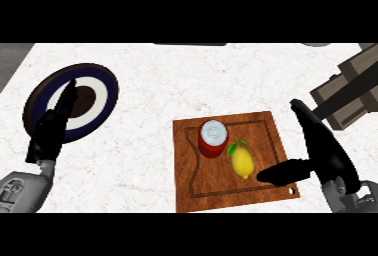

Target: Pick the lemon from the cutting board and place it in the tiered basket

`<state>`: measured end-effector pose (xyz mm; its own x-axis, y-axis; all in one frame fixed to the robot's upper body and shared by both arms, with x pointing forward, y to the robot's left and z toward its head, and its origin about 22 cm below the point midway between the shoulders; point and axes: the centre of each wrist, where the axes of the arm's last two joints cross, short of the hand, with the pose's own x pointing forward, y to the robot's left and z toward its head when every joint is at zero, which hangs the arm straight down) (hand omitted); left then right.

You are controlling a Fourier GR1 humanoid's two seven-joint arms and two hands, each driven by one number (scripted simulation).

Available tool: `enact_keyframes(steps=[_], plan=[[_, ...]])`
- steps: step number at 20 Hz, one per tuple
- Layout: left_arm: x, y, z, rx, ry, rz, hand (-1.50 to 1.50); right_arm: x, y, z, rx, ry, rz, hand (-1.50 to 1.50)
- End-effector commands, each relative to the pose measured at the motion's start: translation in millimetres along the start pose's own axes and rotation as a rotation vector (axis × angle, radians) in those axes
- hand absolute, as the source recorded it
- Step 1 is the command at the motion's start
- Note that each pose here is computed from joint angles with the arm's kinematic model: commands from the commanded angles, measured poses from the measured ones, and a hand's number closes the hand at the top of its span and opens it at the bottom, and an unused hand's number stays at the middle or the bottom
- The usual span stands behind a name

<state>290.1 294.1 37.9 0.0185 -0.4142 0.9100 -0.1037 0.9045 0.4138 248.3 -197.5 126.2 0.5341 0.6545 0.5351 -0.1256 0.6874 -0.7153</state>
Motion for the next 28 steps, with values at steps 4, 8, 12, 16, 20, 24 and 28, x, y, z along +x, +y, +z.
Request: enact_keyframes(steps=[4,8,12,16,20,24,28], plan=[[-13.1,-1.2,9.5,0.000,0.013,-0.005,0.00,20.5,27.2,-5.4,0.036,0.205,0.056,-1.50],[-9.0,-4.2,10.7,0.008,0.024,-0.002,0.00,23.1,51.8,-1.9,0.038,0.184,0.106,-1.50],[-20.5,6.1,22.1,-0.001,0.036,0.003,0.00,23.8,49.1,-14.3,0.000,0.216,0.172,-1.50],[-2.3,0.8,8.9,0.018,0.027,0.006,0.00,32.8,55.1,-11.6,-0.021,0.184,0.210,-1.50],[-10.6,6.9,17.1,0.021,0.025,-0.011,0.00,37.3,64.3,-15.5,-0.024,0.200,0.207,-1.50],[-15.9,2.2,17.1,0.022,0.031,-0.004,0.00,41.3,72.2,-18.8,-0.005,0.221,0.227,-1.50],[-5.0,9.6,14.6,0.028,0.021,-0.011,0.00,32.3,103.2,-12.3,0.018,0.249,0.219,-1.50]])
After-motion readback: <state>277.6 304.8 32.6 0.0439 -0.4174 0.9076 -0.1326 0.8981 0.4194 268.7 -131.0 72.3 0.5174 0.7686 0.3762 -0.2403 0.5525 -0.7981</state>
